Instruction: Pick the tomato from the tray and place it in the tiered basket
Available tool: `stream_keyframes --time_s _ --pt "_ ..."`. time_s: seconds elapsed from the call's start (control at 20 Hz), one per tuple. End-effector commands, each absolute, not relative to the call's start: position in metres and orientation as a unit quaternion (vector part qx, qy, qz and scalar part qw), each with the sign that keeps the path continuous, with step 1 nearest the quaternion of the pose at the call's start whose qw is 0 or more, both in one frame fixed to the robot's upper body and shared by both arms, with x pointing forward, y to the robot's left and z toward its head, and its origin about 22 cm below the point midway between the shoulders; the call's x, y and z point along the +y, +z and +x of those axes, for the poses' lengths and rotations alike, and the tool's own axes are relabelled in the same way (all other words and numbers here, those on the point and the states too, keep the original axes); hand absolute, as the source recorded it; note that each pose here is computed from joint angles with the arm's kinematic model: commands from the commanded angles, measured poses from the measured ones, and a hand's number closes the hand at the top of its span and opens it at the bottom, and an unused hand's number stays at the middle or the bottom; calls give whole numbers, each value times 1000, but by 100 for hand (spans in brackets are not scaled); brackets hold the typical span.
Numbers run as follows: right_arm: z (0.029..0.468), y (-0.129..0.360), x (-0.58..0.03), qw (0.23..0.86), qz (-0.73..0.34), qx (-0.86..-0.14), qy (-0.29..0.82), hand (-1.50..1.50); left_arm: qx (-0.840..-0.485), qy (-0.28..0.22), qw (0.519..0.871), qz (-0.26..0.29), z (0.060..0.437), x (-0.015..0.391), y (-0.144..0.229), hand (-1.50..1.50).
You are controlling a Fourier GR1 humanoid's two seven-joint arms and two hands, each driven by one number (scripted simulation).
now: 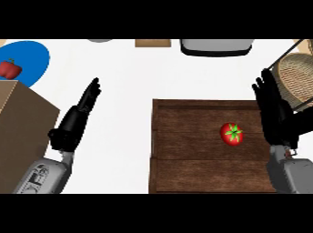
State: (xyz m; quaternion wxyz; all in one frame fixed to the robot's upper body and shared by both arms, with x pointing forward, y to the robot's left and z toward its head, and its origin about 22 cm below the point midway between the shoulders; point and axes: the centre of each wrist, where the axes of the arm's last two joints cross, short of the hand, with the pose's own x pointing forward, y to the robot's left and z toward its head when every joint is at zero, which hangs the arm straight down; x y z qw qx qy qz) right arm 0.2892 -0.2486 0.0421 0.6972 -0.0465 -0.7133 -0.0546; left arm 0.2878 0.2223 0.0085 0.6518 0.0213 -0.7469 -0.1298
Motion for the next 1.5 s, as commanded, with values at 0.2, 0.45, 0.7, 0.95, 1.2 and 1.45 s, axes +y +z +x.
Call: stream_keyframes --time_s 0.2,0.45,0.7,0.95,1.2,1.45 --pt "279 112 -322 563 -231 -793 -19 150 -637 -36 759 128 242 266 -49 0" --pt "248 71 -370 567 -379 -665 -305 -150 -597 10 792 129 221 257 -66 0" --pt "204 82 -317 528 -357 -719 -277 -150 -599 -3 792 121 205 260 -62 0" --pt "169 91 -317 651 -354 -658 -136 -150 -599 -9 792 116 213 247 -58 0" --pt "156 111 -306 731 -363 -577 13 -150 -605 -9 786 123 217 251 -58 0" --pt "156 139 -292 754 -425 -490 102 -150 -607 -21 785 123 221 244 -51 0"
